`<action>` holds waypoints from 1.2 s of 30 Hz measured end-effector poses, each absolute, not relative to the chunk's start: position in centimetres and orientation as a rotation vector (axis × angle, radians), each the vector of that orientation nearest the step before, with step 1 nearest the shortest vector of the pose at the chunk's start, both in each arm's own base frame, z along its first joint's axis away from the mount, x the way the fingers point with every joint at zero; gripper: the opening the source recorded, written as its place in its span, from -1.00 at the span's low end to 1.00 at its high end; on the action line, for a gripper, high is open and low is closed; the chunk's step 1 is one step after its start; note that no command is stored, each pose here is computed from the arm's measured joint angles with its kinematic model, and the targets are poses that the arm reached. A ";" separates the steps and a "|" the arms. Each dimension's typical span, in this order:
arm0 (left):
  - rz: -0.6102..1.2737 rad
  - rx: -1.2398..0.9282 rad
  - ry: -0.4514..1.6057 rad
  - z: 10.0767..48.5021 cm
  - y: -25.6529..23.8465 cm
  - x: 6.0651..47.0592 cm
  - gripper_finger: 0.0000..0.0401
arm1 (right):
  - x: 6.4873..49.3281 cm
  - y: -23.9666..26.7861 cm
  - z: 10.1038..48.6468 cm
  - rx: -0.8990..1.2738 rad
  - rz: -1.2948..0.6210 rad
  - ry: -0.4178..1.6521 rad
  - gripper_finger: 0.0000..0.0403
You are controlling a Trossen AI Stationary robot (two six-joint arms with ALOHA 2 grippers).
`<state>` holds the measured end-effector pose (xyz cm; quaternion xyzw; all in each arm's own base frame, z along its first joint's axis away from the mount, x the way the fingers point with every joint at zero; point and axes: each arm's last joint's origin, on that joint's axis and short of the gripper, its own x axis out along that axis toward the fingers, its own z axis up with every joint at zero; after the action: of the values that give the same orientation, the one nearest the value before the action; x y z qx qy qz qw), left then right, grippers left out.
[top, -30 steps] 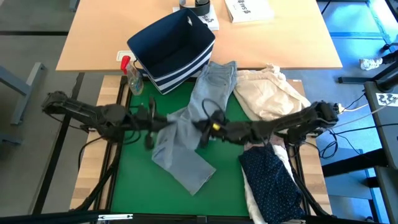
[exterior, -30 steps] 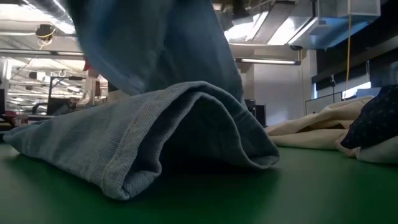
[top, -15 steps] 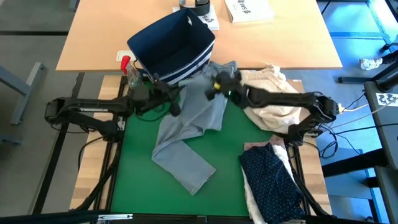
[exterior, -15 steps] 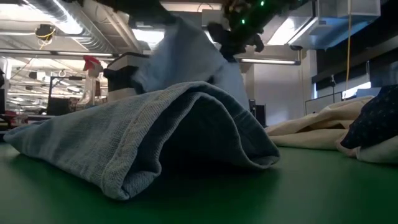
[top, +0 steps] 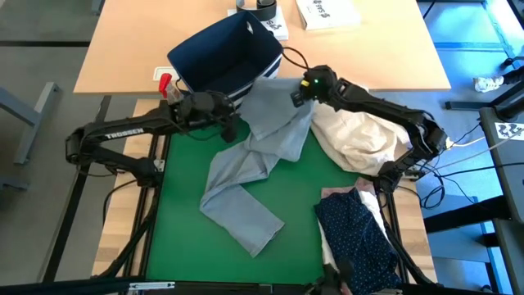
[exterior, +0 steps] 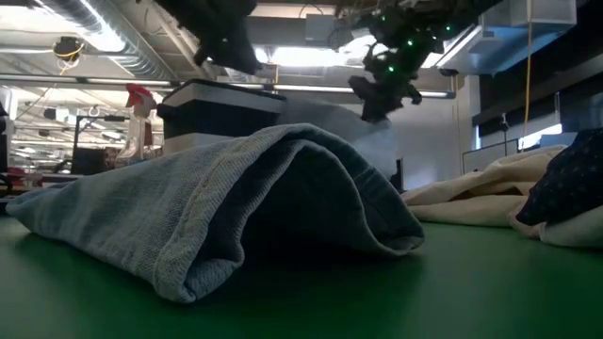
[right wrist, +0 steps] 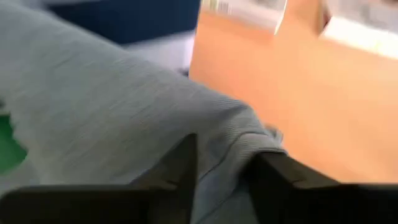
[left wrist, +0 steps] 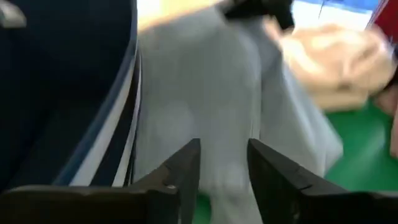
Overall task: Fold laundry
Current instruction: Fold the blue jeans
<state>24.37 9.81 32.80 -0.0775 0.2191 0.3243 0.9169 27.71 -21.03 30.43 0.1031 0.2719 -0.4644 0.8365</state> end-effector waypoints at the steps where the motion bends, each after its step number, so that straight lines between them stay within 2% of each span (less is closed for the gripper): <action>1: 0.662 -0.177 0.501 32.9 9.5 23.9 -0.34 | 27.4 -21.1 30.3 0.239 -0.969 0.599 -0.30; 5: 0.553 -0.265 0.684 32.9 7.7 22.0 -0.25 | 26.6 -19.7 30.6 0.377 -0.798 0.654 0.01; 9: 0.451 -0.262 0.884 31.7 5.3 20.5 -0.24 | 26.7 -15.9 31.8 0.529 -0.586 0.668 0.17; 15: 0.319 -0.278 0.974 27.6 2.4 18.9 -0.23 | 27.7 -8.0 33.2 0.628 -0.416 0.719 0.21; 21: 0.174 -0.394 1.025 23.0 0.3 18.0 -0.23 | 31.2 0.9 32.4 0.583 -0.273 0.680 0.20; 25: 0.137 -0.428 1.090 20.9 -0.8 17.4 -0.23 | 34.1 6.2 29.4 0.538 -0.208 0.691 0.20; 30: 0.153 -0.464 1.158 18.5 -1.5 16.5 -0.23 | 36.7 10.7 23.7 0.556 -0.171 0.800 0.19; 36: 0.142 -0.477 1.215 16.4 -2.3 15.4 -0.23 | 37.0 12.9 17.8 0.651 -0.302 0.997 0.19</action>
<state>15.45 -2.32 16.35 -0.2219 0.5649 0.0659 0.7920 37.02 12.91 17.80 0.3056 0.4676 -0.1415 0.8173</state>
